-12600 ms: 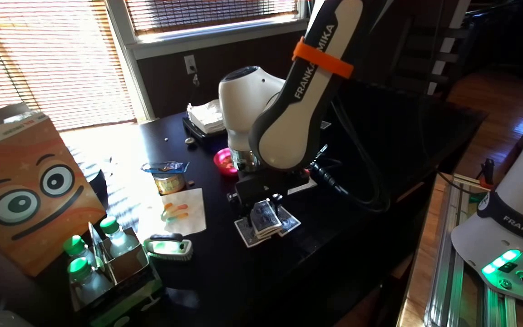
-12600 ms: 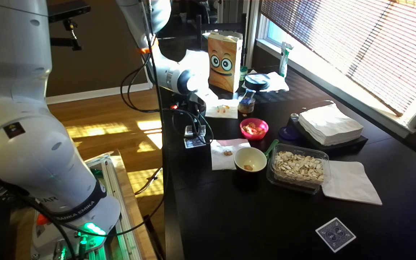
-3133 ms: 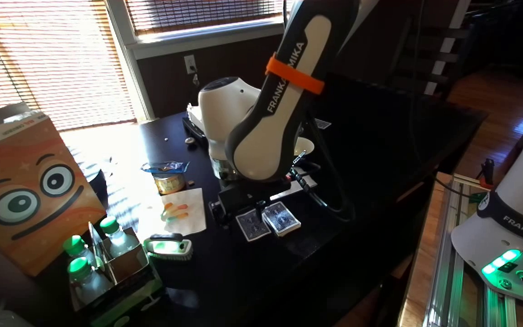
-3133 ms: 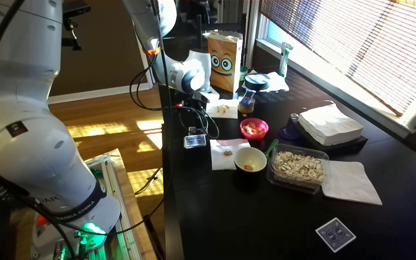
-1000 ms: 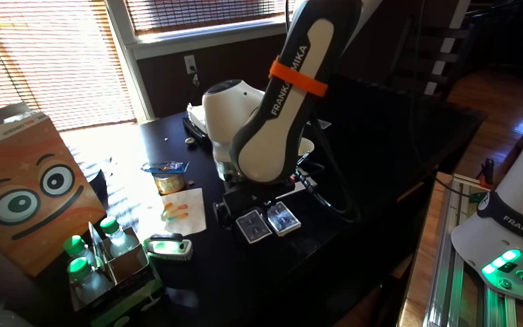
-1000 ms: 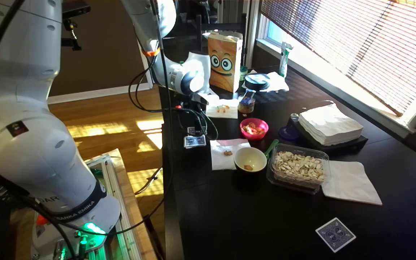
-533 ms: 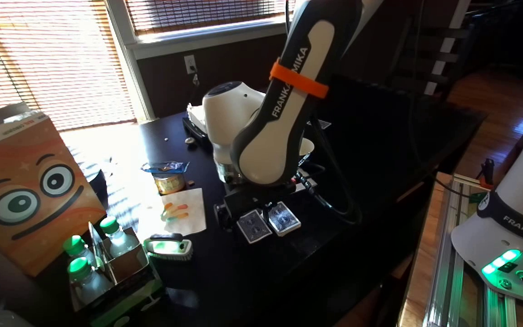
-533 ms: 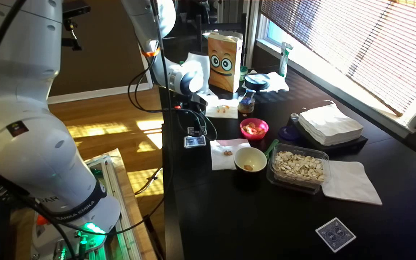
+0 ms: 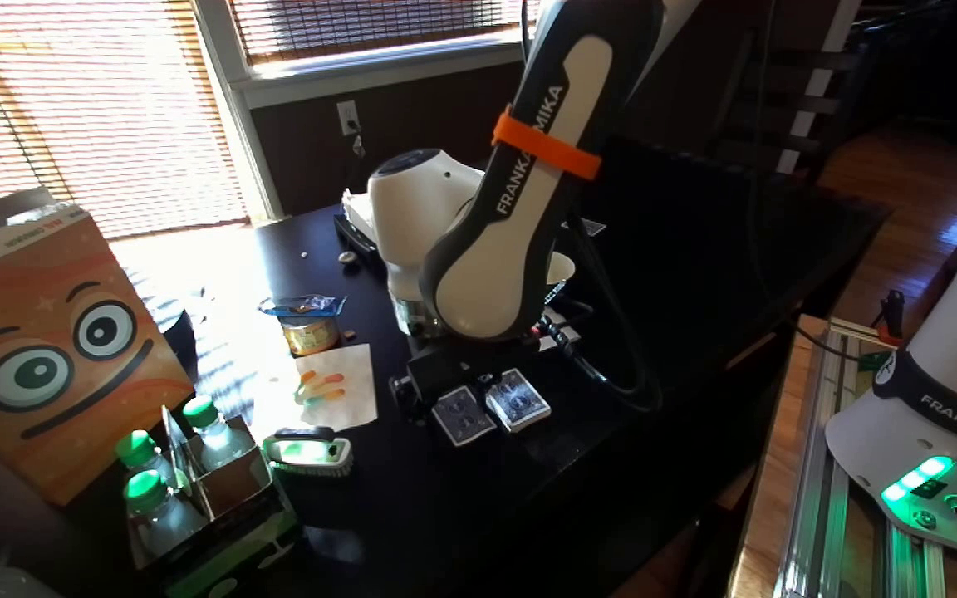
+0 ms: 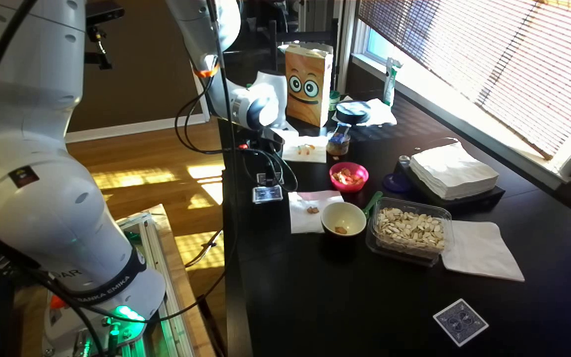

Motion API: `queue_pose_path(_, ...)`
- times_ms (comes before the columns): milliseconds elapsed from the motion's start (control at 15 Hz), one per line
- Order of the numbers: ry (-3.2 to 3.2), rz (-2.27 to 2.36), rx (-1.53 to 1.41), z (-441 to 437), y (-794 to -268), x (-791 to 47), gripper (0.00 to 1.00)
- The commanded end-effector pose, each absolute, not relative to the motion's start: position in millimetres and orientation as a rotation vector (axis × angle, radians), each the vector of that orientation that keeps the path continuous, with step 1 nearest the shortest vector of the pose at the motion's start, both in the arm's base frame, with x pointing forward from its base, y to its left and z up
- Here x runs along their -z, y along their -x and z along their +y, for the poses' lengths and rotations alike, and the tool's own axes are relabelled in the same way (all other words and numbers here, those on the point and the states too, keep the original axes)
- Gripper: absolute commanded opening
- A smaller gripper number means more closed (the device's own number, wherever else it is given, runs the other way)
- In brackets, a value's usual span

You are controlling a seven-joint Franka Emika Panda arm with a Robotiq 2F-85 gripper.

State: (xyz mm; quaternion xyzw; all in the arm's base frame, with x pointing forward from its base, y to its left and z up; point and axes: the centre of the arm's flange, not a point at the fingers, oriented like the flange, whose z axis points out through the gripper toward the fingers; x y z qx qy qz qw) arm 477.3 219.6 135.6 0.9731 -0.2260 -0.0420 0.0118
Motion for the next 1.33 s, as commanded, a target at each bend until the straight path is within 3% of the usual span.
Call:
queue_pose_path(0, -3.036, -0.704, 0.157, 223.5, -474.6, -130.2, 0.71)
queue_pose_path(67, -3.040, -0.701, 0.156, 225.0, -474.9, -130.9, 0.66)
queue_pose_path(200, -3.044, -0.697, 0.152, 226.4, -475.3, -132.2, 0.70)
queue_pose_path(400, -3.041, -0.701, 0.139, 225.1, -474.5, -134.8, 0.89)
queue_pose_path(533, -3.036, -0.703, 0.138, 223.5, -473.9, -134.9, 0.95)
queue_pose_path(933, -3.038, -0.689, 0.152, 226.2, -475.2, -128.9, 0.79)
queue_pose_path(1267, -3.048, -0.677, 0.151, 231.2, -477.5, -130.1, 0.84)
